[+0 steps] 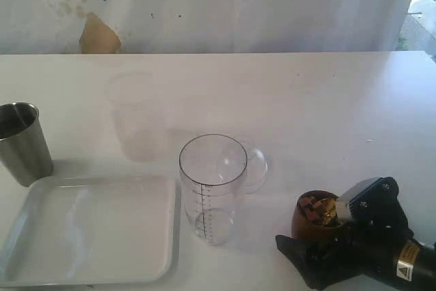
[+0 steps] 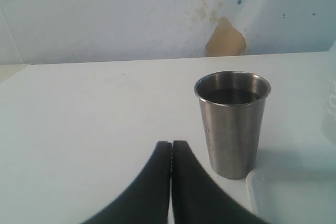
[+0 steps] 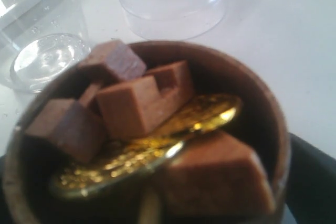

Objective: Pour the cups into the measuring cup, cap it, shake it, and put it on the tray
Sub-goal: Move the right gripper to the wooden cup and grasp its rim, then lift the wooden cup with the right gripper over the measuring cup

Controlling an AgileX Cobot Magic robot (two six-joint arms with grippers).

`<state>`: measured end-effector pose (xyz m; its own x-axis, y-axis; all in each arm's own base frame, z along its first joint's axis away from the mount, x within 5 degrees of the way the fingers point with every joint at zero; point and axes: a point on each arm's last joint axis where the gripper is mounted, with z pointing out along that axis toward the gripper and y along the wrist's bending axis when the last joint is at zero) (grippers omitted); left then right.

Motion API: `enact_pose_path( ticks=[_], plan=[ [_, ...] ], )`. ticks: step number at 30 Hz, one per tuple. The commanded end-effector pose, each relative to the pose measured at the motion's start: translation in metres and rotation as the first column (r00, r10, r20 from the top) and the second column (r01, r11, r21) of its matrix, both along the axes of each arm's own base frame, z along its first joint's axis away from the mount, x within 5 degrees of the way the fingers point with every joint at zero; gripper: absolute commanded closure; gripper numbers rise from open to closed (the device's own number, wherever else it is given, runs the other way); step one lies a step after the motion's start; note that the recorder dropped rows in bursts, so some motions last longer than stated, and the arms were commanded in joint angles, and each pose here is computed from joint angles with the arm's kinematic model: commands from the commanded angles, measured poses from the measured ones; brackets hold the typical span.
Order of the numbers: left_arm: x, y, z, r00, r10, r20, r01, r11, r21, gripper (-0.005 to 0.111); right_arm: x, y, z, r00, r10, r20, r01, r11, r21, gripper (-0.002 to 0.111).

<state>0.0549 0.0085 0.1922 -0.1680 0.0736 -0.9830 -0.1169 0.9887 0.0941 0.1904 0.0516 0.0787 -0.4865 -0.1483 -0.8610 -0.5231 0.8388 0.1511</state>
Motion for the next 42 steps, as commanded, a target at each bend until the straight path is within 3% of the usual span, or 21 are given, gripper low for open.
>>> enact_pose_path(
  ticks=[1,17,19,21,27,36,42],
  plan=[
    [0.0,0.0,-0.001,1.0,-0.003,0.009,0.003,1.0,-0.005,0.106,0.001,0.001,0.001,1.0,0.008,0.019,-0.008,1.0,0.001,0.003],
    [0.0,0.0,-0.001,1.0,-0.003,0.009,0.003,1.0,-0.005,0.106,0.002,0.001,0.003,1.0,-0.006,0.026,0.005,0.999,0.032,0.005],
    [0.0,0.0,-0.001,1.0,-0.003,0.009,0.003,1.0,-0.005,0.106,0.002,0.001,0.003,1.0,-0.003,0.029,0.002,1.0,0.028,0.013],
    [0.0,0.0,-0.001,1.0,-0.003,0.009,0.003,1.0,-0.005,0.106,0.002,0.002,0.003,0.999,-0.003,0.033,0.002,1.0,0.031,0.03],
    [0.0,0.0,-0.001,1.0,-0.003,0.009,0.003,1.0,-0.005,0.106,-0.004,0.009,0.004,0.989,0.137,0.063,-0.137,0.99,0.004,0.109],
    [0.0,0.0,-0.001,1.0,-0.003,0.009,0.003,1.0,-0.005,0.106,-0.004,0.011,0.013,0.982,0.152,0.115,-0.154,0.988,0.007,0.108],
    [0.0,0.0,-0.001,1.0,-0.003,0.009,0.003,1.0,-0.005,0.106,0.003,0.01,0.045,0.952,0.133,0.274,-0.14,0.99,0.006,0.108]
  ],
)
